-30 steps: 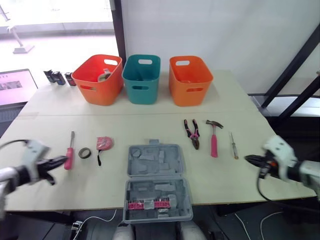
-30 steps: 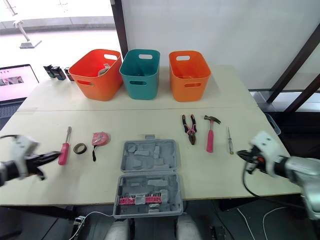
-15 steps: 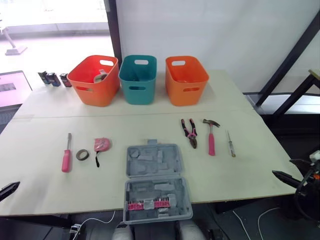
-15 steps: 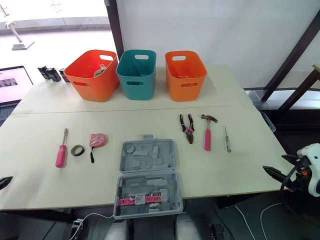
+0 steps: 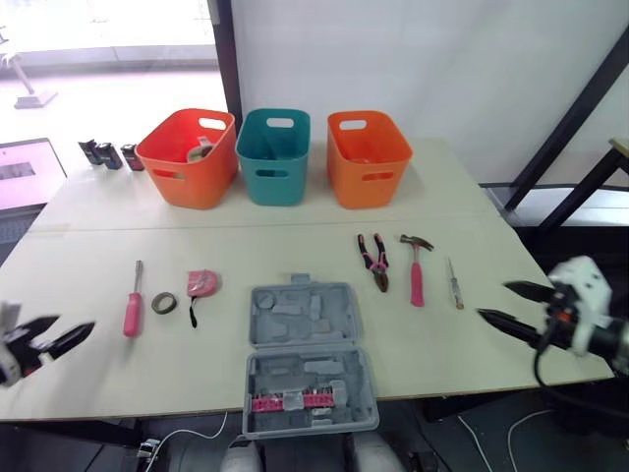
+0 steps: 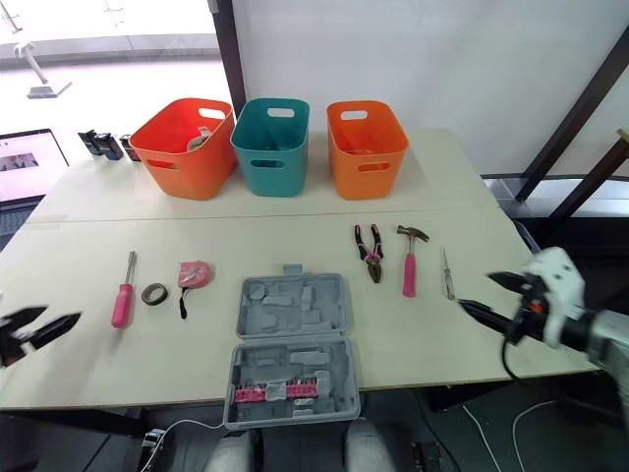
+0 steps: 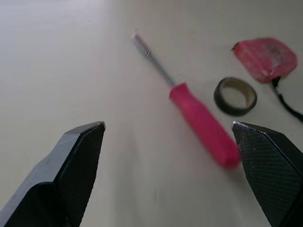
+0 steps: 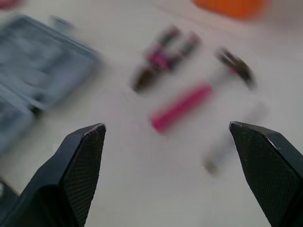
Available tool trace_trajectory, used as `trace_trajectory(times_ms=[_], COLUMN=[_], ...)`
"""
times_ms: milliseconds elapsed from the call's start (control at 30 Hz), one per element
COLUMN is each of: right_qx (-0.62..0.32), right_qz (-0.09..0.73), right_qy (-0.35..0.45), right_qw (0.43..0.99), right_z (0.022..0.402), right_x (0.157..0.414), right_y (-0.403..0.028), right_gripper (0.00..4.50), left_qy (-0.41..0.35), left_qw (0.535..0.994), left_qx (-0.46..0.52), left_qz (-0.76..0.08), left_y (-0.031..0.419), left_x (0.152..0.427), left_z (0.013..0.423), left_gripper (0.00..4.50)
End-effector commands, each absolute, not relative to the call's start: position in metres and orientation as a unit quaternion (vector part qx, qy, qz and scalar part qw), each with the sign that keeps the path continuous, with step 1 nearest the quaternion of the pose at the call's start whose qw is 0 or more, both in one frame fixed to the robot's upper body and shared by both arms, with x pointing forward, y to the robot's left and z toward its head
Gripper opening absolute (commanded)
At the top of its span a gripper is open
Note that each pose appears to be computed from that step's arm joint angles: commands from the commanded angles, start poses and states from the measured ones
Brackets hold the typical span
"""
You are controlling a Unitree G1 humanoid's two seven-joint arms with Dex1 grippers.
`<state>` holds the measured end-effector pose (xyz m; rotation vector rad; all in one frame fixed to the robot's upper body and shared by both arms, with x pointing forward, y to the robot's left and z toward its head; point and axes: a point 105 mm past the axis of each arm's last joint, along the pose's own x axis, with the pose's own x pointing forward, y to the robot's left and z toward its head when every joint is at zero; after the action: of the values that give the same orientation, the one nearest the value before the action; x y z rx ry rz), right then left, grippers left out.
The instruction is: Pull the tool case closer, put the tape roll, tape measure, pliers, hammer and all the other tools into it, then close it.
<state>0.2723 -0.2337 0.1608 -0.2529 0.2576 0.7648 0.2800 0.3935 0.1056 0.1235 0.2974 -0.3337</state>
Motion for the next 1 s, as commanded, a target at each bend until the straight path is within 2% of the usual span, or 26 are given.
trace_trajectory(times_ms=[33, 200, 433, 600, 1000], right_qx=[-0.127, -0.156, -0.199, -0.212, -0.202], right_qz=[0.440, 0.524, 0.548, 0.552, 0.519], right_qy=[0.110, 0.080, 0.073, 0.058, 0.070], right_qw=[0.882, 0.834, 0.809, 0.804, 0.828], right_z=[0.169, 0.175, 0.166, 0.165, 0.157], right_x=[0.275, 0.283, 0.296, 0.299, 0.296], right_y=[-0.187, -0.123, -0.084, -0.066, -0.068], right_gripper=[4.41, 4.41, 4.41, 4.41, 4.41], left_qy=[0.132, 0.216, 0.321, 0.346, 0.366], left_qw=[0.948, 0.869, 0.781, 0.761, 0.761], left_qx=[0.137, 0.178, 0.273, 0.306, 0.299], left_qz=[-0.254, -0.408, -0.461, -0.456, -0.443], left_y=[0.363, 0.329, 0.327, 0.326, 0.314], left_x=[0.301, 0.310, 0.316, 0.322, 0.327], left_z=[0.119, 0.120, 0.109, 0.100, 0.066], left_gripper=[4.49, 4.49, 4.49, 4.49, 4.49])
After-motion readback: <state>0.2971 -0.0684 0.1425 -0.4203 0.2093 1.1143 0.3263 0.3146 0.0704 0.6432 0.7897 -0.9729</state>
